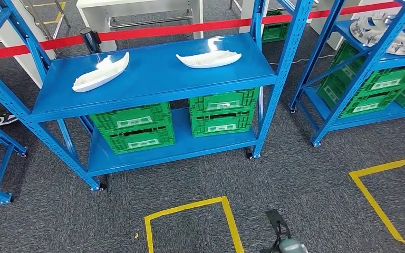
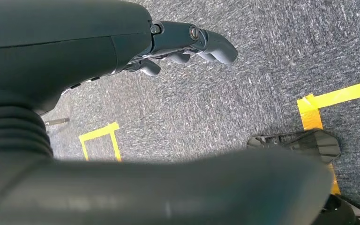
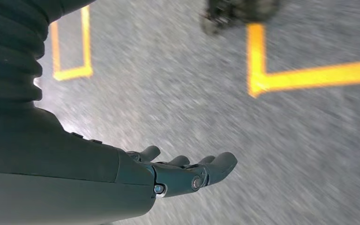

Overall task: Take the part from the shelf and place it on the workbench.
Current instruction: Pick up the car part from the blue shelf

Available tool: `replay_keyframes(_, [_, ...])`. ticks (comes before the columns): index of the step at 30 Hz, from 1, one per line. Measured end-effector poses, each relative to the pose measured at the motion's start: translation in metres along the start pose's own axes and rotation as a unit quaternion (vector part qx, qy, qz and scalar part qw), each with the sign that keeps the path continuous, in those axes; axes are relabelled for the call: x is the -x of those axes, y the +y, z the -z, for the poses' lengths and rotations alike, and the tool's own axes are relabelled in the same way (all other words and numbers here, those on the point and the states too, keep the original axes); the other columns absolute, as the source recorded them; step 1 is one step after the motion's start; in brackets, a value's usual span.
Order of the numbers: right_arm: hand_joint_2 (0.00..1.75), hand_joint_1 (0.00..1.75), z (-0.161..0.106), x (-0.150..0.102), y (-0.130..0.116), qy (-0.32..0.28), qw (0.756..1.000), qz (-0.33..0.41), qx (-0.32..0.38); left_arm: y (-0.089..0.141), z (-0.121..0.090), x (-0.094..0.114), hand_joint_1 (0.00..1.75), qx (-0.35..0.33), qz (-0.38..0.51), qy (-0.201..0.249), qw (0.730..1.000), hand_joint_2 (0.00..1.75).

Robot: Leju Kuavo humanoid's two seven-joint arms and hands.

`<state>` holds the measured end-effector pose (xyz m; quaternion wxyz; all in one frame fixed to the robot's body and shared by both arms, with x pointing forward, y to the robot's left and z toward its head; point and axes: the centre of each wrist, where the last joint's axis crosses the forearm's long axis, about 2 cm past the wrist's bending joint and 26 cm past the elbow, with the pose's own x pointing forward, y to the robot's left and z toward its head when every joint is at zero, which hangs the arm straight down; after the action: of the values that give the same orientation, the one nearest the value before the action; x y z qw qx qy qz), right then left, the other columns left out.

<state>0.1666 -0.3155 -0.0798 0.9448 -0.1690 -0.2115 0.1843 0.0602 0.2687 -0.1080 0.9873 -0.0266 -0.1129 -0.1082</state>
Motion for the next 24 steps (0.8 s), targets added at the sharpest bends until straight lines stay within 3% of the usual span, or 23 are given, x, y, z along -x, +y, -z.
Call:
replay_keyframes(3, [1.75,0.00,0.004,-0.020,-0.016,-0.021,0.999,-0.016,0.022,-0.002,0.000,-0.002,0.00,0.002,0.006,-0.002,1.000,0.00])
replay_keyframes(8, [1.75,0.00,0.002,-0.148,-0.129,-0.130,0.974,-0.086,0.164,-0.015,0.002,-0.018,0.00,0.014,0.032,-0.020,0.999,0.00])
replay_keyframes(17, [1.75,0.00,-0.045,-0.252,-0.231,-0.186,0.930,-0.130,0.289,-0.026,0.002,-0.030,0.00,0.026,0.049,-0.037,0.998,0.00])
replay_keyframes(24, [1.75,0.00,-0.099,-0.320,-0.280,-0.218,0.883,-0.189,0.371,-0.032,0.002,-0.038,0.00,0.032,0.063,-0.047,0.996,0.00])
